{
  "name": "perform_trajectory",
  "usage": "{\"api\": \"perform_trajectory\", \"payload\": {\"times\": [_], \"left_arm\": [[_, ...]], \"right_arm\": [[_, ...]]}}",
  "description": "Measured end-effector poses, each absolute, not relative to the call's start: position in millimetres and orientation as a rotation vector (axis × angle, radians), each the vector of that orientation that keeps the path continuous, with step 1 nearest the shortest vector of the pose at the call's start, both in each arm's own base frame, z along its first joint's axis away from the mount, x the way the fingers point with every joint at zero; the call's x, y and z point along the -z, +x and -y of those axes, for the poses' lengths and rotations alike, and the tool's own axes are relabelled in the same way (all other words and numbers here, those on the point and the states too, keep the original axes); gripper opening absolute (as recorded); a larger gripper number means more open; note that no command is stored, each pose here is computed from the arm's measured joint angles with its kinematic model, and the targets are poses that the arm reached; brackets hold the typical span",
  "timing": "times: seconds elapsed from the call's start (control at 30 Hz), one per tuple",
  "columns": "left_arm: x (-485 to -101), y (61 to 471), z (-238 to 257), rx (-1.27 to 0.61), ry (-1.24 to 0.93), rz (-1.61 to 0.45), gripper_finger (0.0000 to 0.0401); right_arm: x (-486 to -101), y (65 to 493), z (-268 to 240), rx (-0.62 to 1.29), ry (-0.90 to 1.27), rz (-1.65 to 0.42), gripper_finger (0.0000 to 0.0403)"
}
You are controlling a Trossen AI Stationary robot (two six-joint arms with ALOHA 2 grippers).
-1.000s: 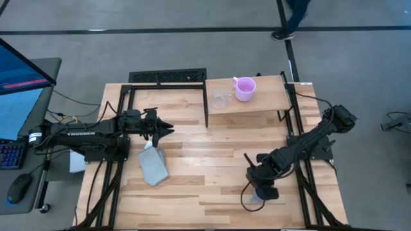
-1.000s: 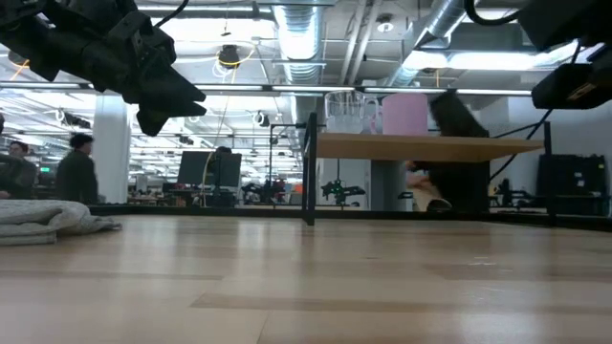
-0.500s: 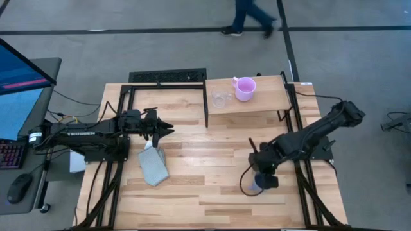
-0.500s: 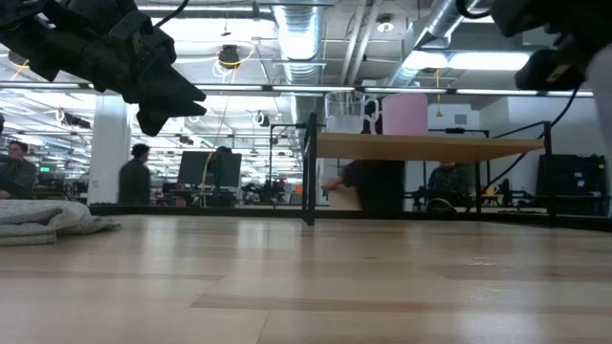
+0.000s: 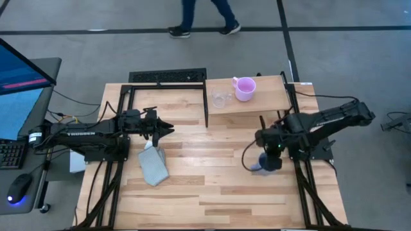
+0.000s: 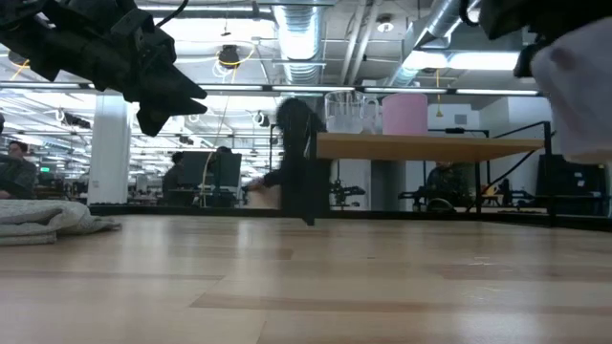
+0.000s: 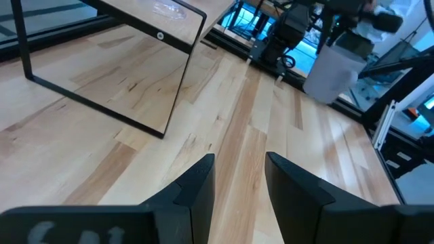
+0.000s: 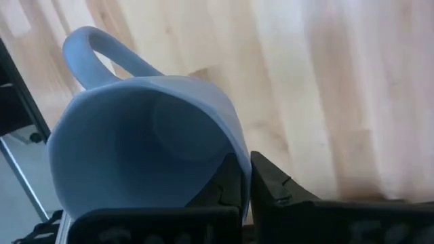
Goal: Stack small to large cups/mugs on shelf
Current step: Put the blue mug on the shelf
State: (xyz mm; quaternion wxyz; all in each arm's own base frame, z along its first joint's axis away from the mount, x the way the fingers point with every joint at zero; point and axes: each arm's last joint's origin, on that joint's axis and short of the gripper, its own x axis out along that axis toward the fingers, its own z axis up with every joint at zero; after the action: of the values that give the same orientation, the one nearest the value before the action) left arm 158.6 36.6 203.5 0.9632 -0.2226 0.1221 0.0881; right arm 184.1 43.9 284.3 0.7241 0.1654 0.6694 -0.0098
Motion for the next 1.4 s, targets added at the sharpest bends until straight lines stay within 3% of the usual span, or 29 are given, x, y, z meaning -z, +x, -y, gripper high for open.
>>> {"api": "perform_trajectory", "payload": {"times": [0.17, 0.57, 0.93, 1.4], "left_arm": [[-203, 159, -37, -0.178, -0.442, -0.252, 0.0121], [-203, 158, -37, -0.174, -0.410, -0.257, 0.0121], [-202, 158, -36, -0.175, -0.412, -0.266, 0.0121], [-197, 157, -36, -0.193, -0.438, -0.316, 0.0121]], "right_arm": [[-310, 185, -20, 0.031, 0.348, -1.436, 0.0019], [-379, 167, 53, 0.272, 0.383, -1.277, 0.0019], [-397, 169, 104, 0.382, 0.376, -1.217, 0.0019], [-419, 126, 140, 0.640, 0.388, -1.132, 0.0019]]}}
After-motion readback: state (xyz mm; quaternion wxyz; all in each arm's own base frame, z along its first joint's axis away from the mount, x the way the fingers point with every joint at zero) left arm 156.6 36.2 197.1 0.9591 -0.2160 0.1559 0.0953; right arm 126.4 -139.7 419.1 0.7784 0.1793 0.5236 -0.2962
